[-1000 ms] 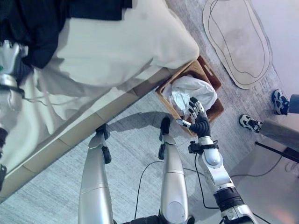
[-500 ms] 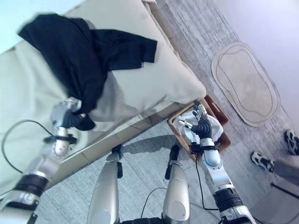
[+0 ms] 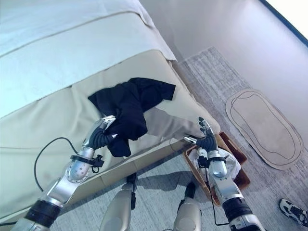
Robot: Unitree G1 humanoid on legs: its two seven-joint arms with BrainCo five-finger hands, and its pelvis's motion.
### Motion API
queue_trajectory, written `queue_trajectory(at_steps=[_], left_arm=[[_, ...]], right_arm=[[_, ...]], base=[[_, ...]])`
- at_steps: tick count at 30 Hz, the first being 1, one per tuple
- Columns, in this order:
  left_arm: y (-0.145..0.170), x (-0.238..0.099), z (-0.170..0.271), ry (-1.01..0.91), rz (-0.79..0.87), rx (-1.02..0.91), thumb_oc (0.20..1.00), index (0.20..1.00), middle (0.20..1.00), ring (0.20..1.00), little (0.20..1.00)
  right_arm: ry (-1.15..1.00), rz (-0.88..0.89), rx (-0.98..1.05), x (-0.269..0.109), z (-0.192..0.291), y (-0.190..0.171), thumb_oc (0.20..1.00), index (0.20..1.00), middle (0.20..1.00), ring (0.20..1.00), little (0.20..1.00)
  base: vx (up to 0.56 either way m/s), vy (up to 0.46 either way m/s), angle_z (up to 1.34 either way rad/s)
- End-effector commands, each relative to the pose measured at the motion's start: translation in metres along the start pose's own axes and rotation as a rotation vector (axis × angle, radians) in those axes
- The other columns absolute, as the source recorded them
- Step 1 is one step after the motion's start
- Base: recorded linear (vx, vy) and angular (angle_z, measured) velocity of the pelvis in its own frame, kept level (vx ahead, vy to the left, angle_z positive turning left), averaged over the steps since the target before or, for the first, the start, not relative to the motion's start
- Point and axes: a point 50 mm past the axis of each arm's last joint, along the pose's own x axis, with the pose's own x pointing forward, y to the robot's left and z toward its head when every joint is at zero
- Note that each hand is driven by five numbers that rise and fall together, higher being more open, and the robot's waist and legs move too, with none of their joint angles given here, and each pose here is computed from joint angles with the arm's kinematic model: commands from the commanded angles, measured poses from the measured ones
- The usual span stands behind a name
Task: Pick up clothes into the bucket
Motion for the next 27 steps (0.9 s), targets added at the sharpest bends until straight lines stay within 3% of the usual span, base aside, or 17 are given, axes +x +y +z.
queue_trajectory(at_steps=[1, 6, 11, 17, 20, 27], left_arm=[[0.016, 0.015, 0.048, -0.278, 0.023, -0.172, 0.2, 0.2, 0.2, 0.2, 0.2], [0.032, 0.028, 0.081, -0.432, 0.012, -0.297, 0.2, 0.2, 0.2, 0.2, 0.2], [0.039, 0.052, 0.105, -0.531, 0.003, -0.486, 0.2, 0.2, 0.2, 0.2, 0.2], [0.049, 0.079, 0.132, -0.638, -0.019, -0.441, 0.2, 0.2, 0.2, 0.2, 0.2], [0.049, 0.086, 0.14, -0.666, -0.018, -0.461, 0.2, 0.2, 0.2, 0.2, 0.2], [0.031, 0.105, 0.165, -0.707, -0.091, -0.7, 0.2, 0.2, 0.2, 0.2, 0.2]], right_arm=[[-0.105, 0.044, -0.155, 0.017, 0.022, 0.007, 1.0, 1.0, 1.0, 1.0, 1.0], [-0.137, 0.155, -0.353, 0.022, 0.027, 0.022, 1.0, 1.0, 1.0, 1.0, 1.0], [-0.175, 0.299, -0.356, 0.024, 0.037, 0.051, 1.0, 1.0, 1.0, 1.0, 1.0], [-0.285, 0.532, -0.385, 0.016, 0.062, 0.075, 1.0, 1.0, 1.0, 1.0, 1.0], [-0.3, 0.561, -0.394, 0.013, 0.065, 0.077, 1.0, 1.0, 1.0, 1.0, 1.0], [-0.293, 0.614, -0.288, 0.012, 0.071, 0.109, 1.0, 1.0, 1.0, 1.0, 1.0]], base=[[0.08, -0.033, 0.03], [0.08, -0.031, 0.0], [0.08, -0.022, 0.02], [0.07, -0.013, 0.01], [0.07, -0.002, -0.02], [0.02, -0.003, 0.01]])
